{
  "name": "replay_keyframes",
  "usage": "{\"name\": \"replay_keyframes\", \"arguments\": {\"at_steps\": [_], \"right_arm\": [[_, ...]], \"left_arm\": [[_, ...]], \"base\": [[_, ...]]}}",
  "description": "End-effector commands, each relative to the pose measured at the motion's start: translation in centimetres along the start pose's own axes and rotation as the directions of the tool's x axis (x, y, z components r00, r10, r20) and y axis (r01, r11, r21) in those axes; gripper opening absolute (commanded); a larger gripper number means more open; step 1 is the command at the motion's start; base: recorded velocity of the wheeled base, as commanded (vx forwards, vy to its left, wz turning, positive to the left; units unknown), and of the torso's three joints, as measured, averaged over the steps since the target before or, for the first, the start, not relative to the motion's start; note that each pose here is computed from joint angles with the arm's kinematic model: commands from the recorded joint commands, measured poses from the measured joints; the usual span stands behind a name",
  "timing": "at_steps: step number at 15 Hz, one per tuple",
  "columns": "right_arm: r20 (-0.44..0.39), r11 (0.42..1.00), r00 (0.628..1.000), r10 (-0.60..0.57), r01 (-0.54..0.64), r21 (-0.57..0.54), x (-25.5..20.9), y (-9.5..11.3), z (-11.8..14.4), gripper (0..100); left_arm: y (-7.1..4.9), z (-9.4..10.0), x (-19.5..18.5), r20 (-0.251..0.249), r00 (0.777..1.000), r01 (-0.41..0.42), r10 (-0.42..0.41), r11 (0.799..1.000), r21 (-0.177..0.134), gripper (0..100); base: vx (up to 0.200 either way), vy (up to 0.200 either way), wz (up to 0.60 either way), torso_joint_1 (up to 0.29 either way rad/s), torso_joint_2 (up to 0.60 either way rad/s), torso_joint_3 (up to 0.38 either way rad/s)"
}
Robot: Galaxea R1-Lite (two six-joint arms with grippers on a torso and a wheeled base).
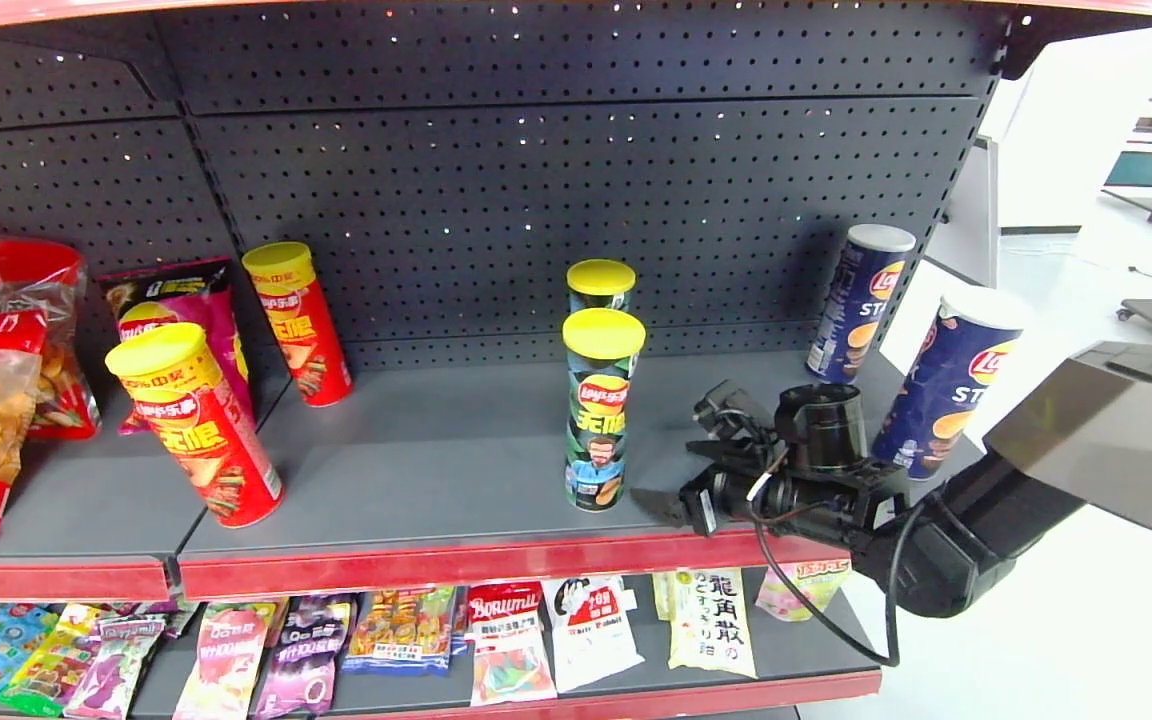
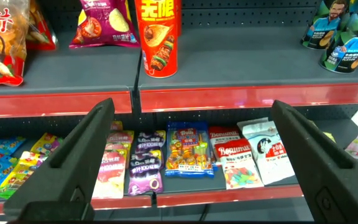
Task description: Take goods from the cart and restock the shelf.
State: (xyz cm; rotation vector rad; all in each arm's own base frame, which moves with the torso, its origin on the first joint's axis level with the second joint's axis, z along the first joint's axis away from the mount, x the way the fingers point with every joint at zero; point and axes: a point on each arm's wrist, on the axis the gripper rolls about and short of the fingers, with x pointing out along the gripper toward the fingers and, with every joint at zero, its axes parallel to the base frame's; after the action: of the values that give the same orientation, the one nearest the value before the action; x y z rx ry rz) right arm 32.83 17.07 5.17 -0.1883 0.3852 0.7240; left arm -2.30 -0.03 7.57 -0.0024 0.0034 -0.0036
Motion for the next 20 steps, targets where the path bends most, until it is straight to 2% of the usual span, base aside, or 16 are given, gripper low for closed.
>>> {"name": "replay_keyframes", "arguments": {"at_steps": [1,20], "right_arm": [[-0.002,1.0,1.0,0.003,-0.003,-0.002,0.2,0.1,-0.1,100],[0.025,1.0,1.0,-0.009,0.009,-0.014,1.3,-0.6,0.4,100]], "left_arm": [[0.0,0.0,0.0,0.0,1.0,-0.001,0.001,1.0,-0.001,100],[0.0,0.0,0.0,0.0,1.0,-0.001,0.001,1.0,-0.001,100]], "base": [[0.0,0.0,0.0,0.0,0.0,0.0],[0.0,0.0,0.0,0.0,0.0,0.0]]}}
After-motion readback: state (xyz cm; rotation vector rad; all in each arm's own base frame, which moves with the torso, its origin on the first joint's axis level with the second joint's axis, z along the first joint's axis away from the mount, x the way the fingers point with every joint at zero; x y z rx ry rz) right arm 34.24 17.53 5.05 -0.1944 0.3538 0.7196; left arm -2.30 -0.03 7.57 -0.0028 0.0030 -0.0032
